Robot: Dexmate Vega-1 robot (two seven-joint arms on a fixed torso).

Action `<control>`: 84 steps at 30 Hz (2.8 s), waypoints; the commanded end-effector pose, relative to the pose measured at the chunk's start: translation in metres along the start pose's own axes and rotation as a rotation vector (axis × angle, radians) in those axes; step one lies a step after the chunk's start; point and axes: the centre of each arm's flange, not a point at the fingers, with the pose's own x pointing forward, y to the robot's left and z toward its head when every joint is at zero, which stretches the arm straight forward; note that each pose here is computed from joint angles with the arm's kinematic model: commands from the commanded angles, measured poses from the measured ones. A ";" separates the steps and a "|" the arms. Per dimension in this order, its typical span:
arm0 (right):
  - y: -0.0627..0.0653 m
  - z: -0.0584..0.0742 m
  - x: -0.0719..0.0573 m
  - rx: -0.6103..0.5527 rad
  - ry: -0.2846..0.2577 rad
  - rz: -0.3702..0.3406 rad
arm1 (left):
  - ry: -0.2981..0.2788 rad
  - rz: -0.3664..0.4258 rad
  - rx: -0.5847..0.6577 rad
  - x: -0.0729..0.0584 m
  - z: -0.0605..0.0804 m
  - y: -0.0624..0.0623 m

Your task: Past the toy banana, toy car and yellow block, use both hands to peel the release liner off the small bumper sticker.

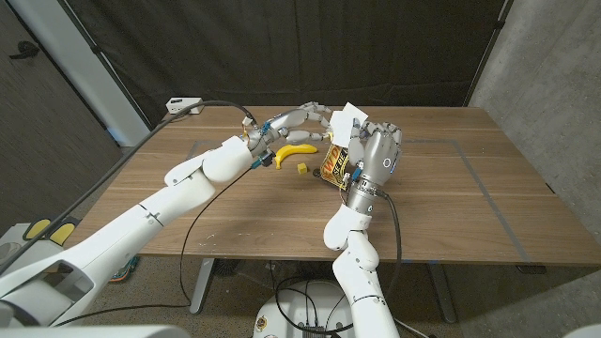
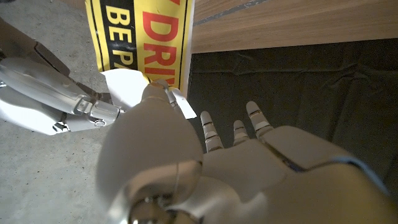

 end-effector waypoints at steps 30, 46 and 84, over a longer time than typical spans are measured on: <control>-0.004 -0.023 0.031 -0.101 0.046 -0.067 | 0.189 0.008 0.067 -0.043 -0.008 -0.004; -0.001 -0.028 0.037 -0.131 0.069 -0.074 | 0.202 0.020 0.058 -0.054 -0.009 -0.005; 0.000 -0.015 0.034 -0.178 0.153 -0.070 | 0.131 0.341 -0.023 -0.081 -0.014 -0.009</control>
